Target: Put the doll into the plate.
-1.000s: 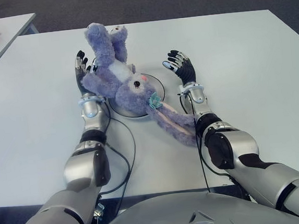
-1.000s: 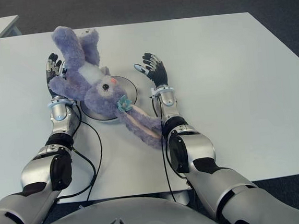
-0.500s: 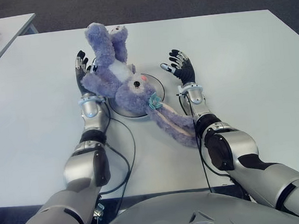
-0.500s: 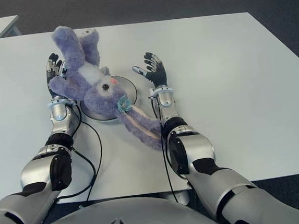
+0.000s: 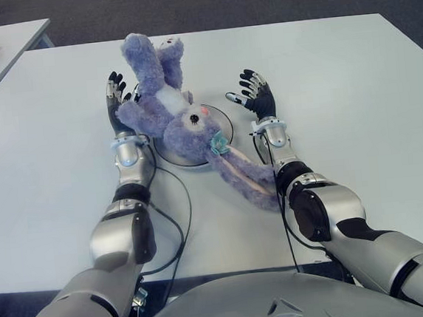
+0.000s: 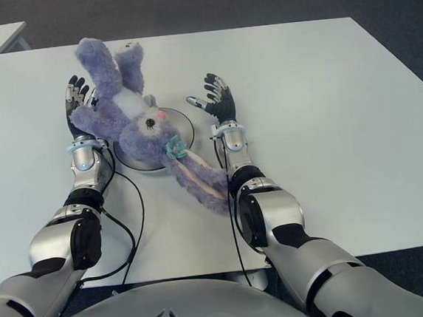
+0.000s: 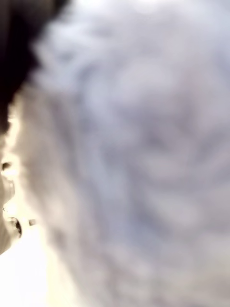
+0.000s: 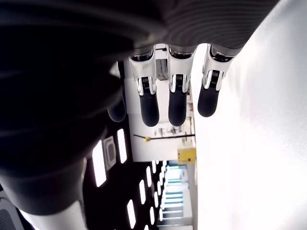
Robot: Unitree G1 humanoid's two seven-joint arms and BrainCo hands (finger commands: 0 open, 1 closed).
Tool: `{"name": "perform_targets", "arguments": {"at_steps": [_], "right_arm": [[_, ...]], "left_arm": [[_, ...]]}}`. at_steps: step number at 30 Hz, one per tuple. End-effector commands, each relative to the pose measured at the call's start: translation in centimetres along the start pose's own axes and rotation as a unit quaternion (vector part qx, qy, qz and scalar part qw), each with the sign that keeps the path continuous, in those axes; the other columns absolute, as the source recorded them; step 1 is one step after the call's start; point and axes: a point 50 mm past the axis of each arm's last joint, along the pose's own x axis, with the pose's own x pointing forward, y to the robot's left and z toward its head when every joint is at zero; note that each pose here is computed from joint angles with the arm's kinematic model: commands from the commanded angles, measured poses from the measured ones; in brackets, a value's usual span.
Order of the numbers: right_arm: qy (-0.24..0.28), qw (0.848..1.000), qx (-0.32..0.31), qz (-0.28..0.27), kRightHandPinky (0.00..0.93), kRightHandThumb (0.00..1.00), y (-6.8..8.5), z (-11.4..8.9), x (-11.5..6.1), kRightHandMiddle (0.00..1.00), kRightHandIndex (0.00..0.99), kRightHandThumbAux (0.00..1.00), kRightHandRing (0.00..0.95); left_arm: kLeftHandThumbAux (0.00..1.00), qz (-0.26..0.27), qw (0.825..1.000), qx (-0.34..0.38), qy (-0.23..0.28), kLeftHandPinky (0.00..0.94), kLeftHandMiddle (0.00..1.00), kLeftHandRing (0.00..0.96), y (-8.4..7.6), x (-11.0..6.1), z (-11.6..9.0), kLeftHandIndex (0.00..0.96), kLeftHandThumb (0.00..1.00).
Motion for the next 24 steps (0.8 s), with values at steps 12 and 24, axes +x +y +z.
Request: {"name": "perform_targets", "arguments": {"at_steps": [12,24], "right_arm": [[0.224,0.974,0.017,0.005,0.178,0.0,1.67,-9.76,-7.93,0.189,0.167,0.911,0.172],[0.221,0.975,0.013,0.003,0.18,0.0,1.74,-9.69,-7.88,0.206,0.174,0.925,0.183]], "left_arm": [[0.597,0.028,0.956,0.035,0.289,0.111,0.099,0.088,3.46,-14.39,-11.36,0.047,0.0],[0.635,0.033,0.957,0.039,0.287,0.111,0.081,0.076,3.53,-14.28,-11.31,0.046,0.0]]}}
